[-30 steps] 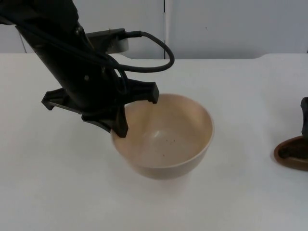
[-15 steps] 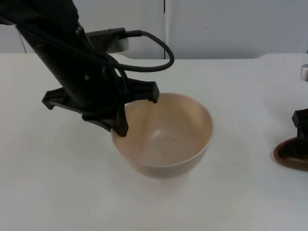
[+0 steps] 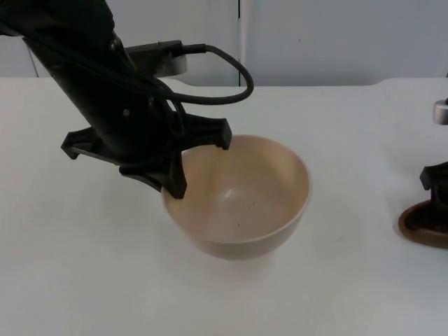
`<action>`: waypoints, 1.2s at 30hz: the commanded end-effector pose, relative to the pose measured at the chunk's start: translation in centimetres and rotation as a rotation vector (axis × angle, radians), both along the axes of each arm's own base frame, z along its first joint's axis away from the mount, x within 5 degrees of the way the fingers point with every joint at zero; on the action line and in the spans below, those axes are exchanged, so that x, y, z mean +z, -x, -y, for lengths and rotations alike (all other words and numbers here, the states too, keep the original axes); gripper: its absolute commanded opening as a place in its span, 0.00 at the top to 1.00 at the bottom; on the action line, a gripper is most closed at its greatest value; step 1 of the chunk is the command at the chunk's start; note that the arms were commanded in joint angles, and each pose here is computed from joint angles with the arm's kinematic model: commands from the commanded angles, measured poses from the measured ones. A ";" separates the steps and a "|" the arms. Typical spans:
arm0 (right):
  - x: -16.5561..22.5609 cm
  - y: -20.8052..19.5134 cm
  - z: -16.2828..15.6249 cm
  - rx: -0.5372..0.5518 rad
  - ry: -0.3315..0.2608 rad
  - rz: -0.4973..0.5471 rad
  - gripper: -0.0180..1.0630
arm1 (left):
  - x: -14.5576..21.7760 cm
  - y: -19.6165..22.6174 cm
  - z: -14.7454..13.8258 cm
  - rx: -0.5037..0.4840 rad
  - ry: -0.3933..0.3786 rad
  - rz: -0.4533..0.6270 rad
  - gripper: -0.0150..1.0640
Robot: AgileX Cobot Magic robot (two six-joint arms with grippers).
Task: Pick up the bowl with the left hand and pour the coffee beans from the cup into the bowl with the right hand.
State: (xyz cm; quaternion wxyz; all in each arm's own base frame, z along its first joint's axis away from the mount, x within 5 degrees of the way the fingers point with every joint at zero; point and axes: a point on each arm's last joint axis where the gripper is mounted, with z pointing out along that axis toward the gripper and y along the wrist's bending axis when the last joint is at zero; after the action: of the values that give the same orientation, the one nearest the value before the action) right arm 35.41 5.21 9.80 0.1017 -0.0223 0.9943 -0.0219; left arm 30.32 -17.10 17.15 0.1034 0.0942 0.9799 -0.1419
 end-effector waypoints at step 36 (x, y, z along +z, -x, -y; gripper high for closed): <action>-0.6 0.2 0.2 -0.006 0.012 -0.036 0.89 | 0.3 0.0 0.4 0.005 0.015 0.000 0.99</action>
State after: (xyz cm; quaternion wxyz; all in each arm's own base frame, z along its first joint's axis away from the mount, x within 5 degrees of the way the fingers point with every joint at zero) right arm 35.44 5.25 9.68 0.1023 -0.0150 0.9945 -0.0188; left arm 30.31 -17.10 17.14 0.1025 0.0943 0.9800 -0.1418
